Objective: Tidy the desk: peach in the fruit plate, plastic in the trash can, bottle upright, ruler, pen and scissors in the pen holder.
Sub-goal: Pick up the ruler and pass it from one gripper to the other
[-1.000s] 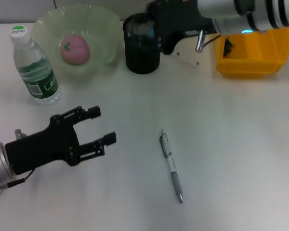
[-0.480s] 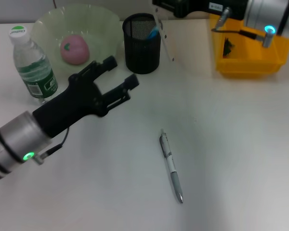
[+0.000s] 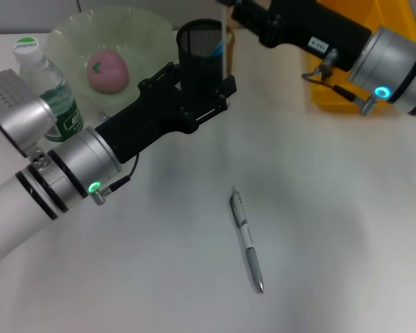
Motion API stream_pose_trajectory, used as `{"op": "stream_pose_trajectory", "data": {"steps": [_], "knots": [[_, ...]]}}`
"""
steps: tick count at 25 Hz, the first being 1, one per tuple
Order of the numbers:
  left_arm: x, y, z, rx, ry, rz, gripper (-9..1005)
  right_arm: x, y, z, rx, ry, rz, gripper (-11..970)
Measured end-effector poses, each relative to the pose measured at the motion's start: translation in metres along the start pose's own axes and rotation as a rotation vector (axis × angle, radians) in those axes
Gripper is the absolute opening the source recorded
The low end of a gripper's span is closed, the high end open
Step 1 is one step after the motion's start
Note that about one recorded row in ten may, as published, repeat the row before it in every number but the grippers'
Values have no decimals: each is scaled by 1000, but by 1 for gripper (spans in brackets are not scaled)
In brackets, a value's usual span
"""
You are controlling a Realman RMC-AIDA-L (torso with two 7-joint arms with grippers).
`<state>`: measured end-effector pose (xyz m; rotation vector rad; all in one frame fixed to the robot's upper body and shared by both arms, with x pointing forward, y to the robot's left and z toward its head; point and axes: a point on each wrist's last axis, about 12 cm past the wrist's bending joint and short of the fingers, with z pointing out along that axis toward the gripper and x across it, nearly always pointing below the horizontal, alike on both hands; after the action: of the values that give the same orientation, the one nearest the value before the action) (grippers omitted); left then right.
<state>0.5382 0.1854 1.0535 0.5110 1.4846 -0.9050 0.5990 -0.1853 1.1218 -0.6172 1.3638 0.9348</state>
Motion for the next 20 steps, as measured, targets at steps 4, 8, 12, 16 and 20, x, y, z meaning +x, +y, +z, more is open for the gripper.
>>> {"op": "stream_pose_trajectory", "data": {"steps": [4,8,12,16,20], "knots": [[0,1,5,-16,20,5,800,8,6,4,-25,27,19,344],[-1,1,10,-16,29,14,800,14,10,8,-41,49,27,341],[0,0,12,-18,38,24,800,16,11,10,-33,40,29,337],[0,0,11,-21,40,24,800,16,10,9,-21,29,27,333],[1,2,12,-31,50,28,799,17,10,9,-17,38,15,330]]}}
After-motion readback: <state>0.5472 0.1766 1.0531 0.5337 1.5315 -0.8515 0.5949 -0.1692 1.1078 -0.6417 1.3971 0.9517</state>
